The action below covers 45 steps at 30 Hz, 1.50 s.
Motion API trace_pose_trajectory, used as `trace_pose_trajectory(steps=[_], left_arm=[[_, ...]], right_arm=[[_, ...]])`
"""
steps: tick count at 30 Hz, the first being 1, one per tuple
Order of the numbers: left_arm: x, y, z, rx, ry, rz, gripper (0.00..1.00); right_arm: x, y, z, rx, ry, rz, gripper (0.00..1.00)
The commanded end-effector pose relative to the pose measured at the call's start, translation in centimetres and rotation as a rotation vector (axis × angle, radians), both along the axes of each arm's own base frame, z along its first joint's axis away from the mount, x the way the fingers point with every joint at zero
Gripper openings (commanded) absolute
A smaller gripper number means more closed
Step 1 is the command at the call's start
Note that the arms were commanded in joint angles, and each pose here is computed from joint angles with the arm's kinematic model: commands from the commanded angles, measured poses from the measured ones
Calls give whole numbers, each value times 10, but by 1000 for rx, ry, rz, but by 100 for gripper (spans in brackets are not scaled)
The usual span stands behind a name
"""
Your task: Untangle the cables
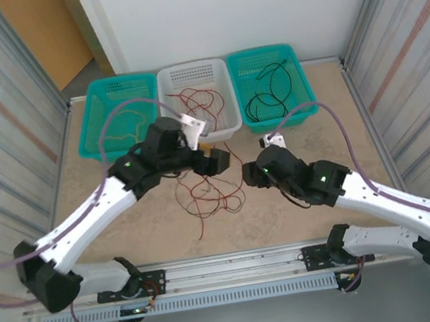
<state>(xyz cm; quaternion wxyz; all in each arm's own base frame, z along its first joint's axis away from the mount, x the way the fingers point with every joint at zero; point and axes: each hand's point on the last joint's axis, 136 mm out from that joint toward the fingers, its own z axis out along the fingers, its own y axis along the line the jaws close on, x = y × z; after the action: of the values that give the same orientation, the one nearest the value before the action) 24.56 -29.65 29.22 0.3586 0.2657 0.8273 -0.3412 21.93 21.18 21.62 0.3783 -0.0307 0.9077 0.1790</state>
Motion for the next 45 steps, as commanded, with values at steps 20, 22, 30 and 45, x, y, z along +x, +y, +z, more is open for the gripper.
trace_pose_trajectory(steps=[20,22,30,45], left_arm=[[22,167,-138,123,304,598,56],[27,165,-150,138,328,597,54],[81,164,-189,157,373,653,22],[105,143,-255,248,502,656,32]], right_arm=[[40,102,-109,-207,299,179,62],[49,92,-121,-224,328,145,62],[43,97,-132,-216,363,169,60],[30,102,-97,-142,306,179,60]])
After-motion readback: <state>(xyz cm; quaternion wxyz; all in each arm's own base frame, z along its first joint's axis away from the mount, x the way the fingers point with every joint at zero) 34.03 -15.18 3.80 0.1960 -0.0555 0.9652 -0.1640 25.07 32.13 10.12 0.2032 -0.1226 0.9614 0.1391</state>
